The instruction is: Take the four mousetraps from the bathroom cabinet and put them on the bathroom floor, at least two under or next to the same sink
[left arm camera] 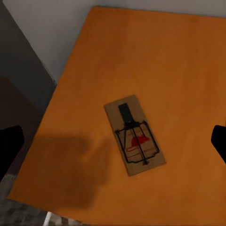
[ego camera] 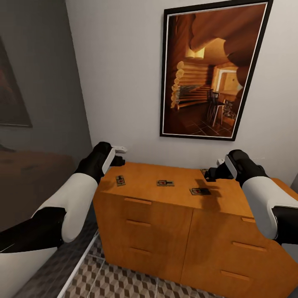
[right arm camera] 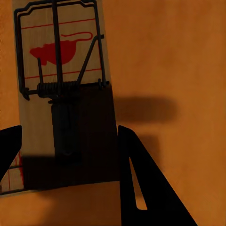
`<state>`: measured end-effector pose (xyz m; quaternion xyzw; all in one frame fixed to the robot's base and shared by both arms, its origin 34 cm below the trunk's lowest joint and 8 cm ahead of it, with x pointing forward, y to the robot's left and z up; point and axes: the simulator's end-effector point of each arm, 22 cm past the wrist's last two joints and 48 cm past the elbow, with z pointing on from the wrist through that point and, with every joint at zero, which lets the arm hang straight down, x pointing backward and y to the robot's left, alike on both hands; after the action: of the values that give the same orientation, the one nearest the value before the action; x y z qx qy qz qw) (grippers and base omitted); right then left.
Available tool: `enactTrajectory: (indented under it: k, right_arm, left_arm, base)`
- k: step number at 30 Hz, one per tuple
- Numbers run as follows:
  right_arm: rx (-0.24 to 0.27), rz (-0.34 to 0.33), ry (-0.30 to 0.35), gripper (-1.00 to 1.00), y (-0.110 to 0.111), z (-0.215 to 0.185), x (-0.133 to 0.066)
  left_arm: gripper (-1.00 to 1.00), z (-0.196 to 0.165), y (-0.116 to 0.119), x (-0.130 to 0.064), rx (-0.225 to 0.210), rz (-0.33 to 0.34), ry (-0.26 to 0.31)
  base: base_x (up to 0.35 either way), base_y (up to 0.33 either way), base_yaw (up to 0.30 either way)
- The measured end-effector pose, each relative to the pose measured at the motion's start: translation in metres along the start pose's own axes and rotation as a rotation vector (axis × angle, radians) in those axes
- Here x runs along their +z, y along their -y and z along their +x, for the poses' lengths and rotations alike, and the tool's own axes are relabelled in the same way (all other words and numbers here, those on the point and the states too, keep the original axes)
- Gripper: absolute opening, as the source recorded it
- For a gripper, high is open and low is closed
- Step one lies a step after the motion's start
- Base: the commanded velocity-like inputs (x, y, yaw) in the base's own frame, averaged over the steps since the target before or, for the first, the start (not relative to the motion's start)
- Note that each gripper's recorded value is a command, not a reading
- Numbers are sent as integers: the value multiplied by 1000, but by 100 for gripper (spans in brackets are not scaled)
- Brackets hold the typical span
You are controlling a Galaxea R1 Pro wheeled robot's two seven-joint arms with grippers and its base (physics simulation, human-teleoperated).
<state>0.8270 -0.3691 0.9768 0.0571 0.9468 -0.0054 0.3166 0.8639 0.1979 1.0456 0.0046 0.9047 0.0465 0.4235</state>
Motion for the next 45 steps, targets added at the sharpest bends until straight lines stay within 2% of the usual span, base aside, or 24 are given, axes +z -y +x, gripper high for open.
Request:
enactTrajectory:
  k: [7, 29, 45]
  right_arm:
    - [1, 0, 0, -100, 0, 0, 0]
    - [2, 4, 0, -100, 3, 0, 0]
    - [0, 7, -1, -100, 4, 0, 0]
  left_arm:
    - [100, 10, 7, 3, 8, -27, -27]
    - [100, 14, 16, 3, -5, -8, -39]
    - [100, 18, 17, 5, -2, -6, -50]
  base:
    - [0, 0, 2]
    - [0, 0, 0]
    - [0, 0, 125]
